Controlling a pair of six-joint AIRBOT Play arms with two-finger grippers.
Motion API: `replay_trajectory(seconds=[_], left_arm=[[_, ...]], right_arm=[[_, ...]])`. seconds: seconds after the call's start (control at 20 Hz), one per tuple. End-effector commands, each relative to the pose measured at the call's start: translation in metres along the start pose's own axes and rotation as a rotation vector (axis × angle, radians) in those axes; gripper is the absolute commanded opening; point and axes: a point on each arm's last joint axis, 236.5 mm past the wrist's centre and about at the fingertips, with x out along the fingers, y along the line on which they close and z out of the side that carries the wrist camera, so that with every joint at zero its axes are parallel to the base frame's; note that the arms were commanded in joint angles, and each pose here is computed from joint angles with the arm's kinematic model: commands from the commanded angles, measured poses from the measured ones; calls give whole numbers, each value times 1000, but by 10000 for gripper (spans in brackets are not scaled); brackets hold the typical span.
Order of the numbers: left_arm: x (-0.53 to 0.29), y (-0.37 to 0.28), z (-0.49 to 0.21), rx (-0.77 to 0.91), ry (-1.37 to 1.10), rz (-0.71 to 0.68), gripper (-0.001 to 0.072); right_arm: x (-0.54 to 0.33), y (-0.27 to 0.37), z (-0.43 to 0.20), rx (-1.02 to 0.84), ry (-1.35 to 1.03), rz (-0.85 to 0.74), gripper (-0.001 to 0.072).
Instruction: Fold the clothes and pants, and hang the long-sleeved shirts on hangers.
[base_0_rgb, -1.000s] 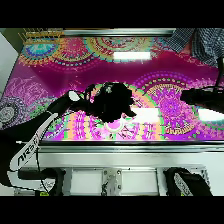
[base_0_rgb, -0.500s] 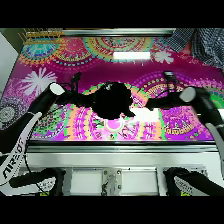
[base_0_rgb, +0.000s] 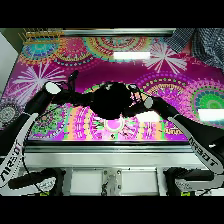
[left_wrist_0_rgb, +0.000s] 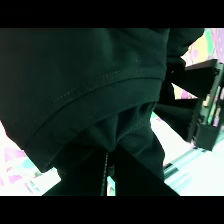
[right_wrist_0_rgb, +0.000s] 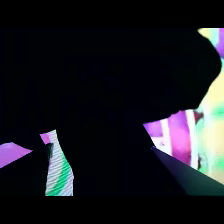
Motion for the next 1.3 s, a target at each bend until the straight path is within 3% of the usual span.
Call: replay_trajectory(seconds=[0.0, 0.1, 0.15, 0.2, 0.25, 0.45, 0.6, 0.75, 1.0, 1.25], left_arm=[[-1, 0, 0, 0, -1, -1, 11], [-1, 0, 1, 0, -1, -1, 11], [-1, 0, 0, 0, -1, -1, 11], [-1, -1, 0, 0, -1, -1, 11], [-1, -1, 1, 0, -2, -1, 11], [-62, -7, 36, 16, -161, -9, 11], [-171, -43, 72, 110, -376, -25, 11], [-274, -99, 73, 260, -590, -18, 11], [-385, -184, 21, 471, -881, -8, 11], [-404, -212, -31, 538, -914, -18, 11]], right_arm=[[10, 0, 8, -11, -41, -11, 429], [13, -1, 6, -8, -35, -13, 420], [14, -1, 5, -8, -32, -13, 324], [13, -1, 5, -9, -30, -12, 133], [10, -1, 7, -9, -35, -11, 21], [-62, -28, 47, -127, -119, -115, 19], [-192, -68, 91, -168, -261, -281, 19], [-336, -71, 121, -127, -561, -385, 19], [-502, -26, 101, -150, -963, -494, 19], [-554, 7, 73, -144, -1109, -485, 19]])
